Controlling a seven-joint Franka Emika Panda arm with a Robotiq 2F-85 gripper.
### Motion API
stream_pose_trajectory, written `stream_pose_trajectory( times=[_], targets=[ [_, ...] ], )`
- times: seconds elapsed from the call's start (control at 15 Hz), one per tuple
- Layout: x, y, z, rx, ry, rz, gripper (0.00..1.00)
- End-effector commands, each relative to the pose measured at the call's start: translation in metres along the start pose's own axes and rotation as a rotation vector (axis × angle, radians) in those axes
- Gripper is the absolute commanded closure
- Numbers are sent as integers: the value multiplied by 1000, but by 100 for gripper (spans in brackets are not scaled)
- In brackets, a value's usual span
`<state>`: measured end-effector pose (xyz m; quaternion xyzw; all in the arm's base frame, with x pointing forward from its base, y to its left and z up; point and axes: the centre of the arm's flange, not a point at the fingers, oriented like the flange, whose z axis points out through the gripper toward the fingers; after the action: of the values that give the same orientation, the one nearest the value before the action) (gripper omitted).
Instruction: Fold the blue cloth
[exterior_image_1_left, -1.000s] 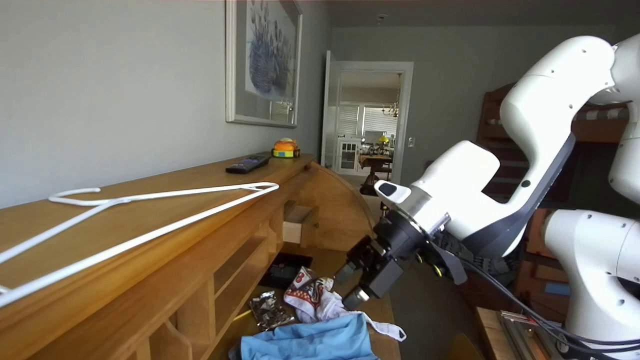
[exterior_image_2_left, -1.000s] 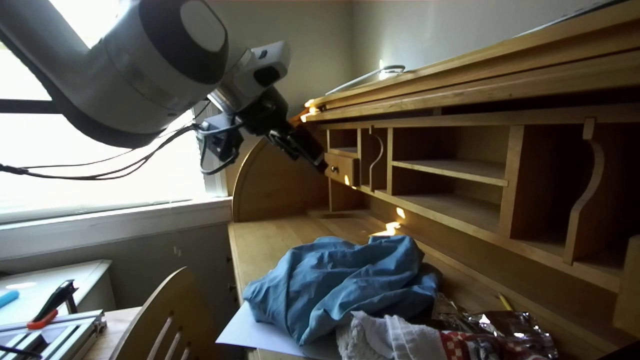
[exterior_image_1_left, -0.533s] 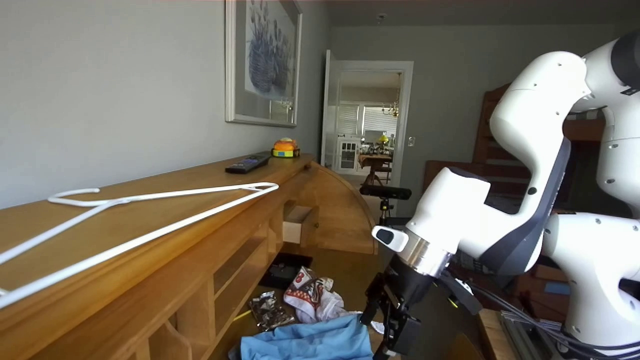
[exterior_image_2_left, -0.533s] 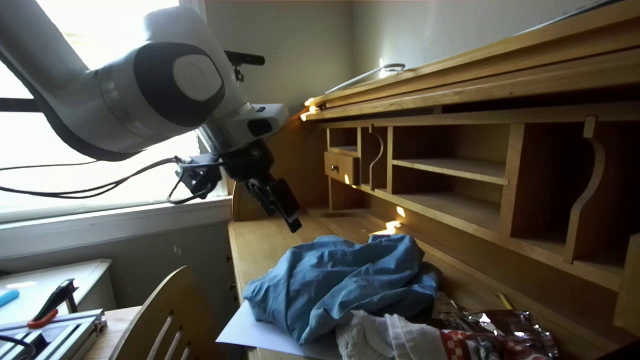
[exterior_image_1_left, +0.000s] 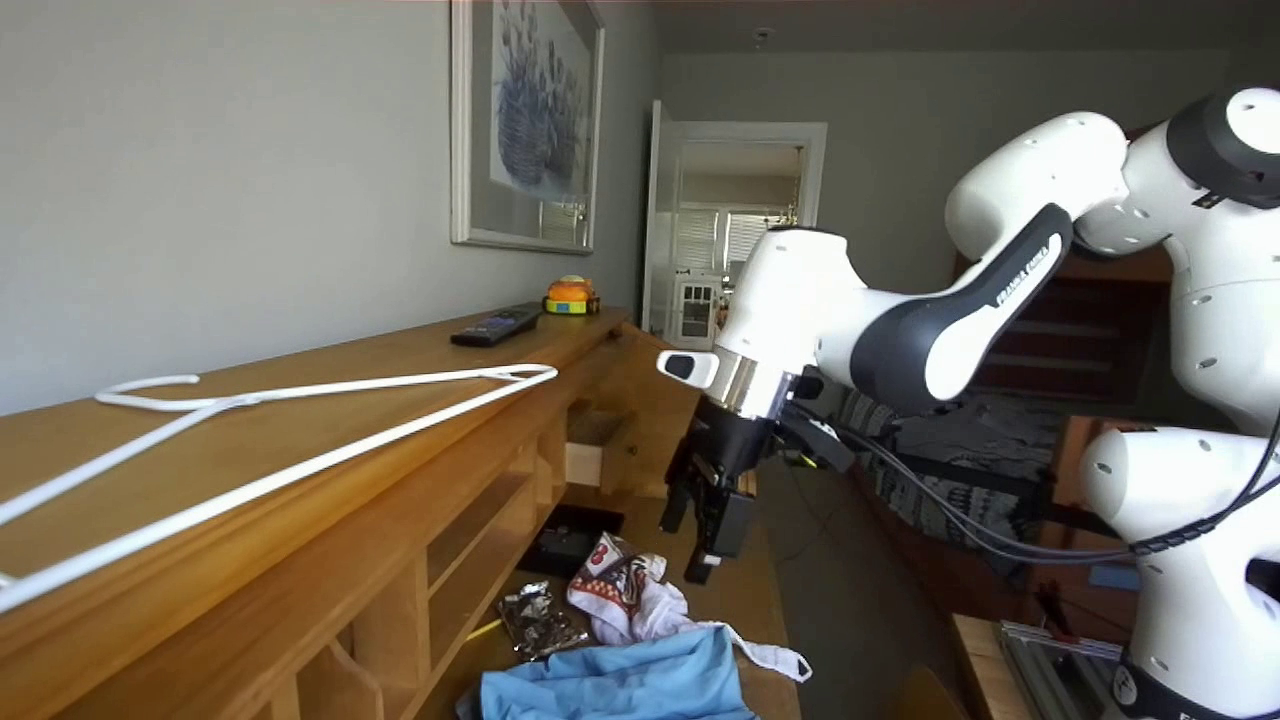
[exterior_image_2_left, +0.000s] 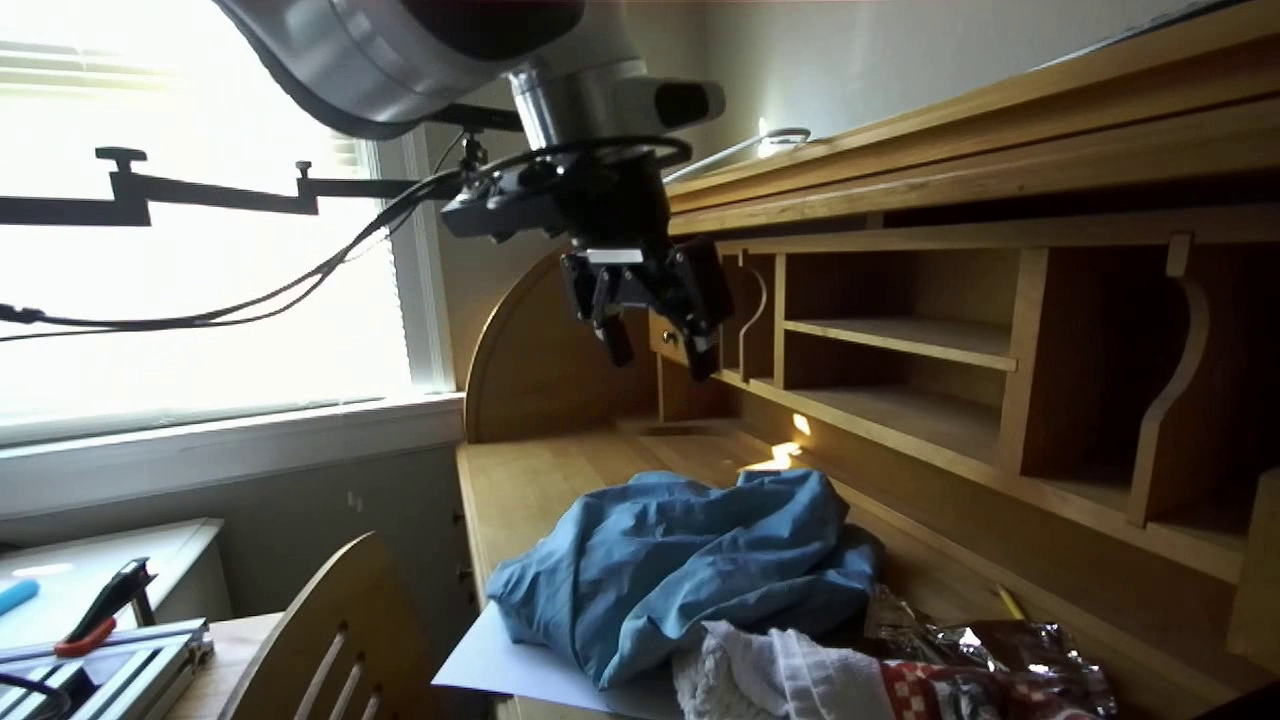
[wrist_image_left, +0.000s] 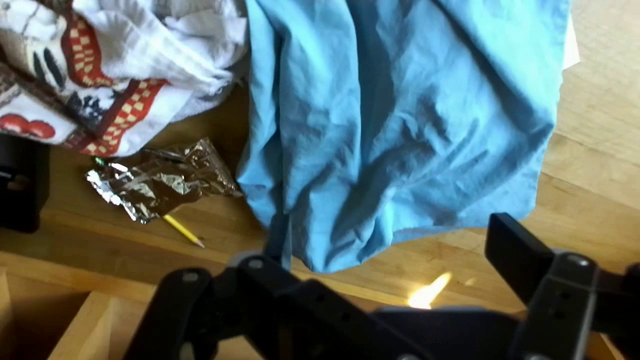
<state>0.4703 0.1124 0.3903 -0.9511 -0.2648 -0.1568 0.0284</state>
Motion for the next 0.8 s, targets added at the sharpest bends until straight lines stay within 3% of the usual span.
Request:
stream_pose_trajectory(
  times=[0.0,0.13,0.4,0.73],
  targets=[
    [38,9,-24,85,-8,-67,0],
    [40,-1,-33,153,-19,-137,0],
    [40,-27,-25,193,-83,-207,0],
    [38,-41,3,119,-173,-217,0]
  ],
)
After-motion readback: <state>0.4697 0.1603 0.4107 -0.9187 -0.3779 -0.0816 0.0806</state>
